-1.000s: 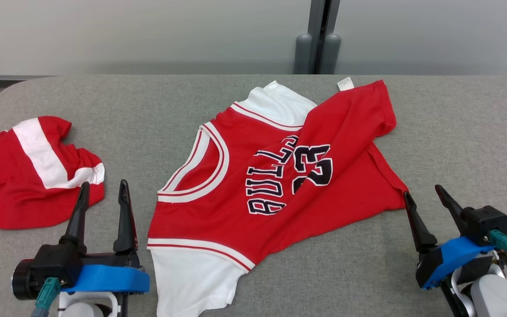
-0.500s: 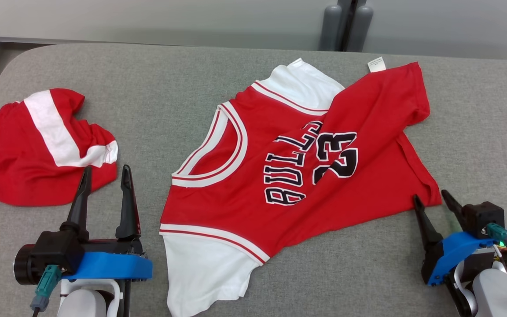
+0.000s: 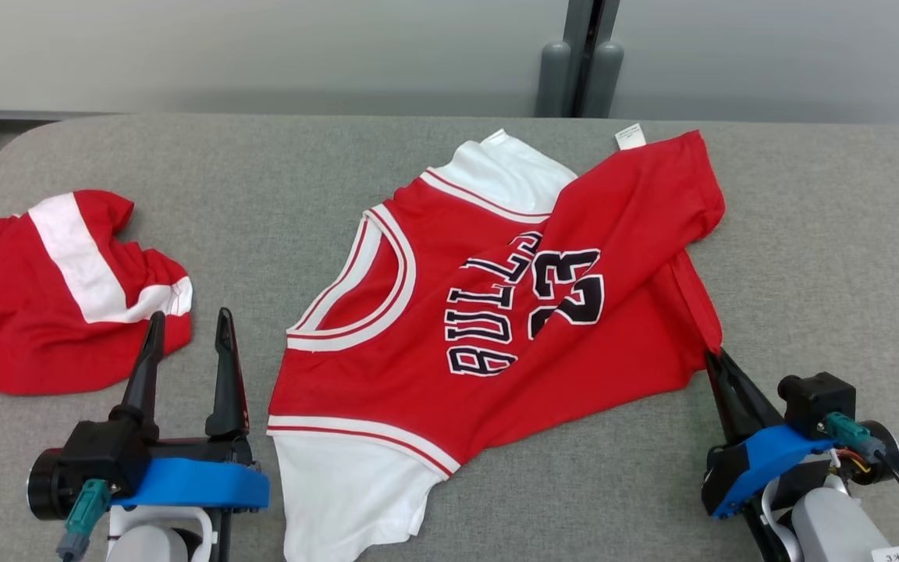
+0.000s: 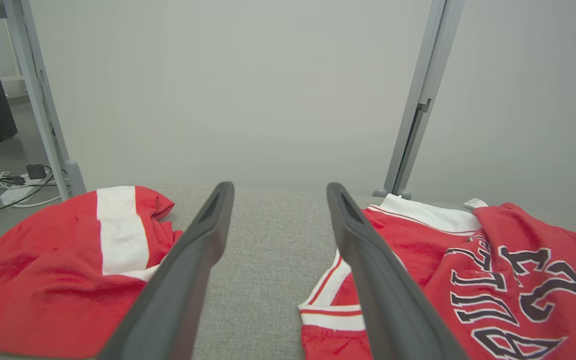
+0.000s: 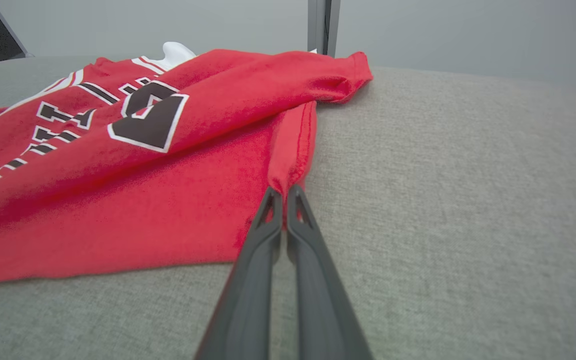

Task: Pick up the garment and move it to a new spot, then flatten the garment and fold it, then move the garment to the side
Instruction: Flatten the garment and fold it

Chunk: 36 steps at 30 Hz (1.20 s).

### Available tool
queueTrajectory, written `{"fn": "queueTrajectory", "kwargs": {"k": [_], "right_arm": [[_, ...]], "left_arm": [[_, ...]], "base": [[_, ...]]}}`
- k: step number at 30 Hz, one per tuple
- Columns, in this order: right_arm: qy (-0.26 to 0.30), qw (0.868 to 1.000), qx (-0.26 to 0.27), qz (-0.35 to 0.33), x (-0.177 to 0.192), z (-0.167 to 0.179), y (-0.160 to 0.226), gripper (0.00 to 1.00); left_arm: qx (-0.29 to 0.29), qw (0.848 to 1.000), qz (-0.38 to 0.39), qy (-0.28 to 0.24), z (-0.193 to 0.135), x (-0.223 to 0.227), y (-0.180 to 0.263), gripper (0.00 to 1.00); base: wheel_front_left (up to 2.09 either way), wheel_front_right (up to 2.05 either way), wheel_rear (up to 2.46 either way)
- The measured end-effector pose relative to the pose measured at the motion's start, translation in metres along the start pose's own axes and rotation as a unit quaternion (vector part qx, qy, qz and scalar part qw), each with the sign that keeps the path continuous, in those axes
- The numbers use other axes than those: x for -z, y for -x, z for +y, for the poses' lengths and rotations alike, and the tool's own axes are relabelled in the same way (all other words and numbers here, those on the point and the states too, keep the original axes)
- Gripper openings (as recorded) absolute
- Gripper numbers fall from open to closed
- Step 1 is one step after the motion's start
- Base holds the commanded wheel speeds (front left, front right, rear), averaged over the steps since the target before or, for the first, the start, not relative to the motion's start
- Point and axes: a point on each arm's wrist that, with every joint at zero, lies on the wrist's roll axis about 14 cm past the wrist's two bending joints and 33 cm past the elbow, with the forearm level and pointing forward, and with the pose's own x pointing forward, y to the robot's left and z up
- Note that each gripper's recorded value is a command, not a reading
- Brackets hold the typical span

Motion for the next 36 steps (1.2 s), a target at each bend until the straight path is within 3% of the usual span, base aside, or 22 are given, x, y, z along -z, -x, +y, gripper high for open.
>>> {"fn": "queueTrajectory", "kwargs": {"k": [9, 21, 22, 23, 30, 36], "right_arm": [[-0.014, 0.999, -0.02, -0.025, -0.011, 0.014, 0.042, 0.0], [-0.057, 0.997, 0.036, 0.028, 0.015, -0.014, 0.114, 0.0], [-0.06, 0.997, 0.039, 0.031, 0.016, -0.016, 0.116, 0.27], [-0.061, 0.997, 0.041, 0.032, 0.016, -0.016, 0.117, 1.0], [-0.056, 0.997, 0.049, 0.003, 0.001, -0.017, 0.118, 1.0], [-0.04, 0.995, 0.052, -0.07, -0.035, -0.016, 0.11, 1.0]], "left_arm": [[0.016, 1.0, -0.001, 0.004, -0.012, -0.002, 0.012, 1.0], [0.034, 0.999, -0.004, 0.006, -0.025, -0.004, 0.019, 1.0], [0.035, 0.999, -0.004, 0.007, -0.025, -0.004, 0.019, 1.0], [0.036, 0.999, -0.003, 0.006, -0.026, -0.004, 0.019, 1.0], [0.037, 0.999, -0.003, 0.005, -0.027, -0.004, 0.023, 1.0], [0.027, 1.0, -0.005, 0.0, -0.02, -0.006, 0.031, 1.0]], "base": [[0.0, 0.0, 0.0], [0.0, 0.0, 0.0], [0.0, 0.0, 0.0], [0.0, 0.0, 0.0], [0.0, 0.0, 0.0], [0.0, 0.0, 0.0]]}}
